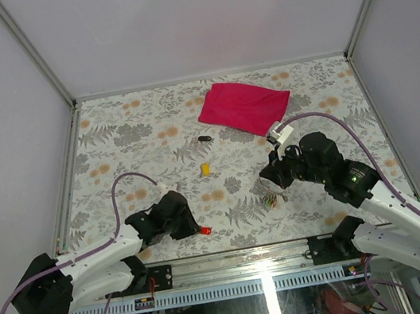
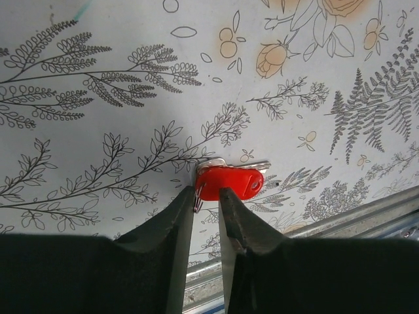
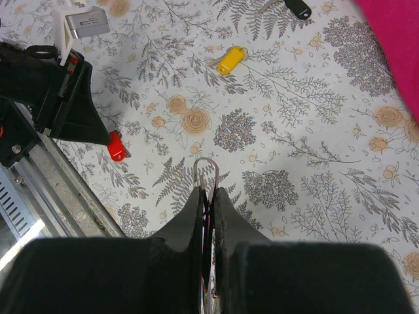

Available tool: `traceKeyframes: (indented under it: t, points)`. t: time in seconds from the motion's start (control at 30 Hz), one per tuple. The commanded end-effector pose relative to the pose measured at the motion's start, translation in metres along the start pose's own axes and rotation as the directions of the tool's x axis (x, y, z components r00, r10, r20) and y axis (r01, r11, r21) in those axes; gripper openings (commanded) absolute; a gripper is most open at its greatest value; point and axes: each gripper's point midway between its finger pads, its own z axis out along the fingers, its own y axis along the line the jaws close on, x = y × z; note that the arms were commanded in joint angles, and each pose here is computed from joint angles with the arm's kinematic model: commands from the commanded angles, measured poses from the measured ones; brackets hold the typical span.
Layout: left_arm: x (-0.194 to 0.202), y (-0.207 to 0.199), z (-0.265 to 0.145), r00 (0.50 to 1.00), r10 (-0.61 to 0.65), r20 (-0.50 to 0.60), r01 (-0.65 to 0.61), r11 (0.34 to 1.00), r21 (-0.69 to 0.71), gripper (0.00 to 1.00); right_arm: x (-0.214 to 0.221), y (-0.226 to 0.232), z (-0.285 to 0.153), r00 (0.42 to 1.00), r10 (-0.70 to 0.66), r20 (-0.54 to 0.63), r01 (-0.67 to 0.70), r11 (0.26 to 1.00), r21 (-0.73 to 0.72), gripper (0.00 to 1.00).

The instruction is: Put the keys on the keyring

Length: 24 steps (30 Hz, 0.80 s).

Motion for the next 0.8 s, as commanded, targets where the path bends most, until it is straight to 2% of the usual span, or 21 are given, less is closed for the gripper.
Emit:
traceKeyframes:
  t: [0.0, 0.3, 0.53, 0.77]
  points:
    - [-0.0063, -0.0069, -0.0008, 0.999, 0.03, 0.011, -0.03, 0.999, 0.02, 0.21, -0.0394, 0.012, -0.0046, 0.993, -0.014, 0.116, 0.019, 0.999, -0.044, 0.0]
    - [-0.008, -0.0097, -0.0032, 0.999, 0.045, 0.011, -0.045, 0.999, 0.023, 0.13, -0.0378, 0.012, -0.004, 0.994, -0.012, 0.112, 0.017, 0.999, -0.045, 0.0]
    - [-0.0072, -0.0061, -0.0044, 0.999, 0.048, 0.006, -0.048, 0.999, 0.005, 0.22, -0.0368, 0.0123, -0.0032, 0.994, -0.011, 0.109, 0.016, 0.999, -0.048, 0.0]
    - [-0.0042, -0.0048, -0.0048, 0.999, 0.04, -0.001, -0.04, 0.999, 0.01, 0.25, -0.0371, 0.0132, -0.002, 0.994, -0.009, 0.108, 0.015, 0.998, -0.054, 0.0]
